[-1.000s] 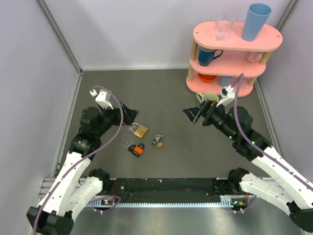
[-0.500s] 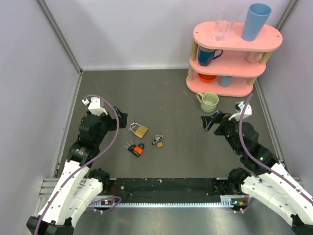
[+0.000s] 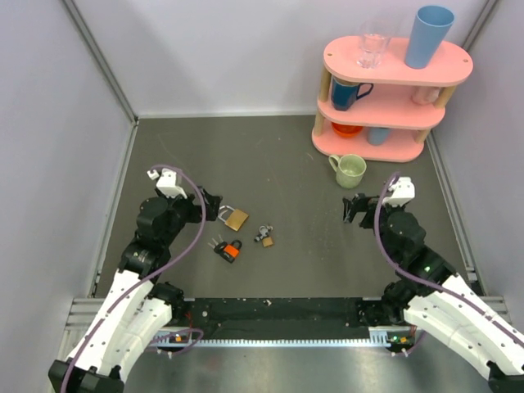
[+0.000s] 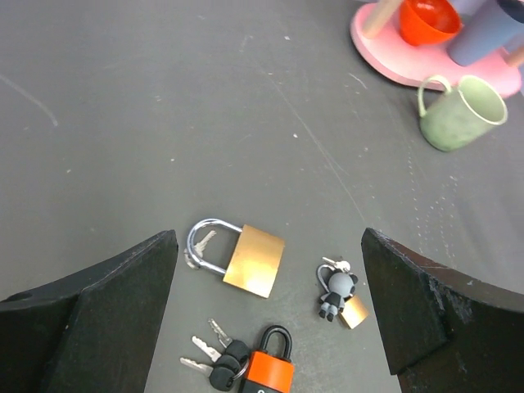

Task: Lock with the key
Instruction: Reset both arms

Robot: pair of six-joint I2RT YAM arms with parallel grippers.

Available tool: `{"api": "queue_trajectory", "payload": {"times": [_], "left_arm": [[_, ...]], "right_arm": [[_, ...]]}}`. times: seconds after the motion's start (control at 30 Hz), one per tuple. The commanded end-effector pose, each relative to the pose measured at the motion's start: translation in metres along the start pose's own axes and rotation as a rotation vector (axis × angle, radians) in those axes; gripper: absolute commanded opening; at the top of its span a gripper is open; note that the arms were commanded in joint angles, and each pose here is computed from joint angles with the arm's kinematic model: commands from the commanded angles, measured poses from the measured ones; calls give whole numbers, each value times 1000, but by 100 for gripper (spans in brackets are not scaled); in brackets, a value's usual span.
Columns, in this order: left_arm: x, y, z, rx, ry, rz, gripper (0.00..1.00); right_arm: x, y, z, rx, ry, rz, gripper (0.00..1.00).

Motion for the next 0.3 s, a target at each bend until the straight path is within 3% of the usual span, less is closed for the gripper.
{"api": "queue_trajectory", "payload": {"times": [0.0, 0.2, 0.27], "left_arm": [[23, -22, -1, -145, -125, -79, 99], [31, -19, -2, -135, -269, -84, 95], [28, -14, -3, -109, -279, -91, 99]], "right_arm": [[12, -5, -6, 22, -133, 105, 99], [19, -51, -16, -130, -267, 133, 99], [18, -71, -23, -181, -293, 111, 99]]}}
Point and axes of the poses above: each gripper's point midway between its finger pads, its own z axis back along the fingers, its own y axis along the line the jaws close on, x = y × z, the point moved 1 cm from there along z, back along the fingers, and after that the axes turned 11 degrees about -z, right-handed, at the moved point
